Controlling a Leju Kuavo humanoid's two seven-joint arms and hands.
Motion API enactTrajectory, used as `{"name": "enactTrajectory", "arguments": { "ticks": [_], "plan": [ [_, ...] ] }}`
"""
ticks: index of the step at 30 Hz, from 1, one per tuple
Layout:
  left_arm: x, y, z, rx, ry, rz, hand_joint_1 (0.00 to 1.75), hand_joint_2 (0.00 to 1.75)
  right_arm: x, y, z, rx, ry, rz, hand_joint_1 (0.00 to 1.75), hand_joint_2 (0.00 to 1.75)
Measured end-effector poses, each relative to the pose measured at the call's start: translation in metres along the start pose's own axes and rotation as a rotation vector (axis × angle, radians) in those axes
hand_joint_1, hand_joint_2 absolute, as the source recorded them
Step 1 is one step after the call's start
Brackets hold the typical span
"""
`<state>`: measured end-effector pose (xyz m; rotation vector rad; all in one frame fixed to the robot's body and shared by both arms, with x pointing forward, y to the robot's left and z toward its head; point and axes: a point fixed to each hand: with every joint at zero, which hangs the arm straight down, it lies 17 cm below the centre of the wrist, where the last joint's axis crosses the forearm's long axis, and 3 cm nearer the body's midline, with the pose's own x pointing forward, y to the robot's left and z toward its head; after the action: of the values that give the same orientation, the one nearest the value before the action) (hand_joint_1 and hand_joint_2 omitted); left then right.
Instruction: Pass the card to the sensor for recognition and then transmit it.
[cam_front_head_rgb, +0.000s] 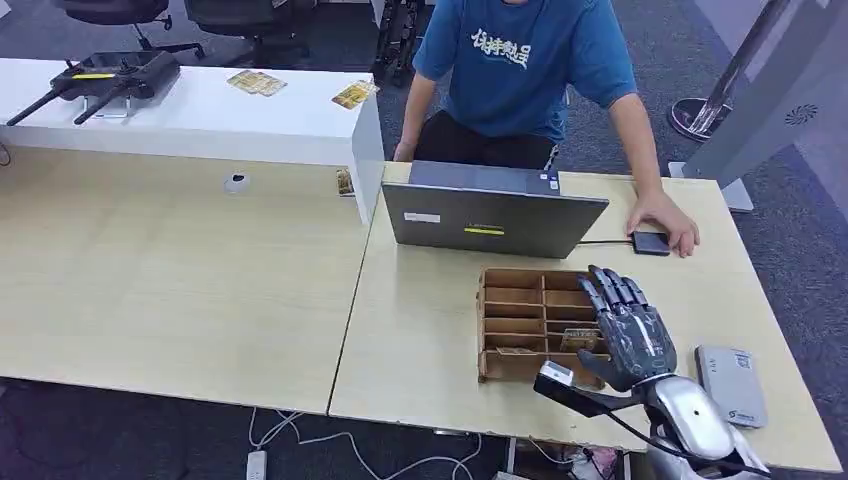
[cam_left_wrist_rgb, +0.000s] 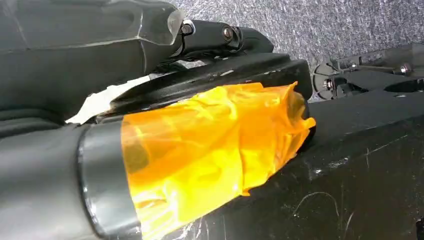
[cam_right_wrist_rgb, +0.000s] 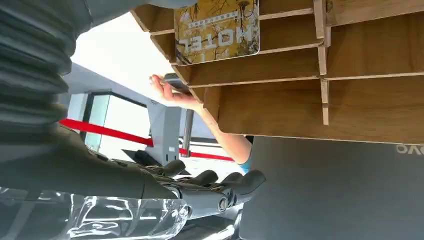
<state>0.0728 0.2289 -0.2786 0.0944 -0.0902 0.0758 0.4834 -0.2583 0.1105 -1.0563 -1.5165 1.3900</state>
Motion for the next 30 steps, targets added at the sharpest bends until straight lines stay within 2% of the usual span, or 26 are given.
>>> {"name": "enactTrajectory", "arguments": {
  "ticks": [12, 30],
  "plan": [
    [0.000, 0.000, 0.000, 0.000, -0.002, 0.021, 0.00, 0.00, -0.012, -0.003, 0.020, 0.025, -0.006, 0.011, 0.00, 1.75],
    [0.000, 0.000, 0.000, 0.001, -0.007, 0.025, 0.00, 0.00, 0.008, -0.040, 0.052, -0.051, -0.106, 0.077, 0.00, 1.75]
  ]
}}
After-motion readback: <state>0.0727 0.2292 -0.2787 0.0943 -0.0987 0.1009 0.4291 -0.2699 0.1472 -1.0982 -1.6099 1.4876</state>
